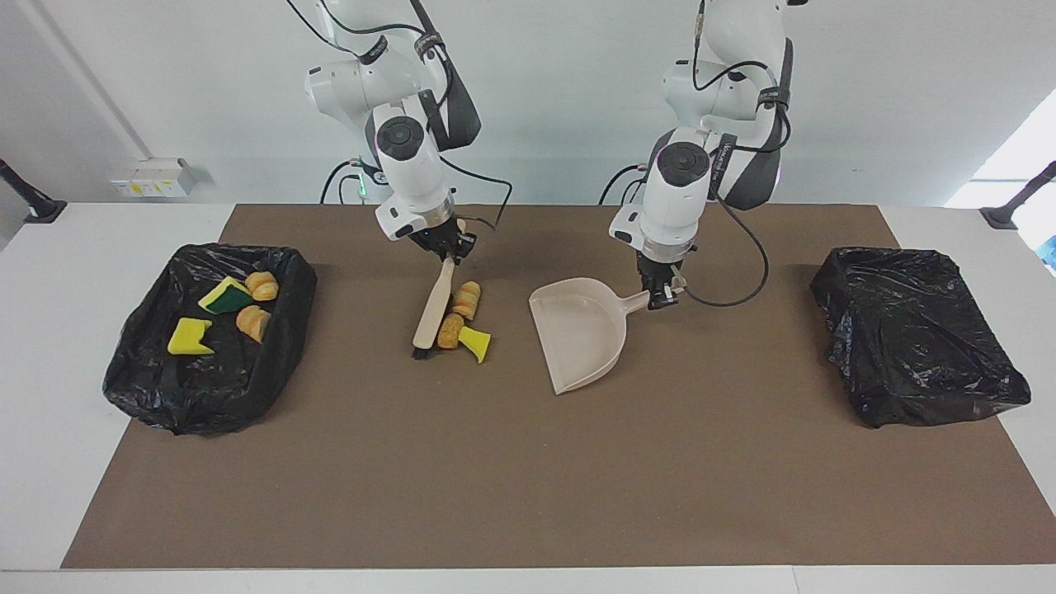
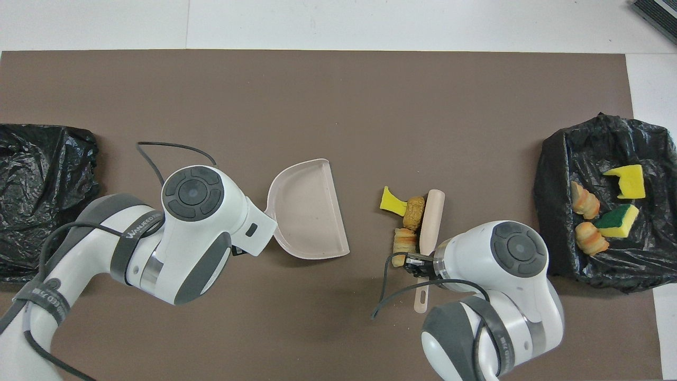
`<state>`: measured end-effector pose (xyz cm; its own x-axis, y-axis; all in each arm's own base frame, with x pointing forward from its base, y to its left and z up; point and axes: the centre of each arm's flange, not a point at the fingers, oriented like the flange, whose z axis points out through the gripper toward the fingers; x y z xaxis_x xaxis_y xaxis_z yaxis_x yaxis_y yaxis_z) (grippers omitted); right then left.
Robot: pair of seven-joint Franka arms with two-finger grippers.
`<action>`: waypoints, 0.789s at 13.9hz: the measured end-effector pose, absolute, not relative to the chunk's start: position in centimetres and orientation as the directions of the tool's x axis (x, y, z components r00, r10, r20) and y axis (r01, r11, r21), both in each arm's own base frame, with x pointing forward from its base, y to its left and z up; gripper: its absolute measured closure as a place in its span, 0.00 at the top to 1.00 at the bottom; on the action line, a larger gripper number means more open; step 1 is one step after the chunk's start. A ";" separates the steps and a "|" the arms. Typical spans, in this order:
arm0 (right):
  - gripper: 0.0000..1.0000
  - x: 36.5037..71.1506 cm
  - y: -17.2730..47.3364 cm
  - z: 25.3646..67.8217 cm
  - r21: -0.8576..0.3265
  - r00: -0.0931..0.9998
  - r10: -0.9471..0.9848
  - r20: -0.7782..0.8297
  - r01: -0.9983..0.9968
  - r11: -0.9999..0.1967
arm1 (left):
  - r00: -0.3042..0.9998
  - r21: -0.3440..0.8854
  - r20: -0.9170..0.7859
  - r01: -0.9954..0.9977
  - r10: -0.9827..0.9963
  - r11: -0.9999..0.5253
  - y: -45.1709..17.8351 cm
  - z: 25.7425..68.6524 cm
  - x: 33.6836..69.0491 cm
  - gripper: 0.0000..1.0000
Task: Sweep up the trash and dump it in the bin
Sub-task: 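Sweep the scraps into the dustpan with the brush in the right gripper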
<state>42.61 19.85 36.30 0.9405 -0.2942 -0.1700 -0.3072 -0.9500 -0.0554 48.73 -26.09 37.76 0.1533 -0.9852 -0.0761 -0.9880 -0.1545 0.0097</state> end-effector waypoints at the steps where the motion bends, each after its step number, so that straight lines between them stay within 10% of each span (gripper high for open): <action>1: 0.26 42.6 20.2 36.2 -0.058 0.938 -0.303 -0.170 -0.317 -0.947 | 0.153 0.009 -0.075 -0.988 -0.985 -0.154 -26.2 37.5 48.6 0.31; 11: 0.26 43.3 31.5 36.7 -0.095 0.949 -0.262 -0.176 -0.281 -0.955 | 0.161 0.005 -0.073 -0.987 -0.984 -0.162 -26.2 37.4 48.4 0.31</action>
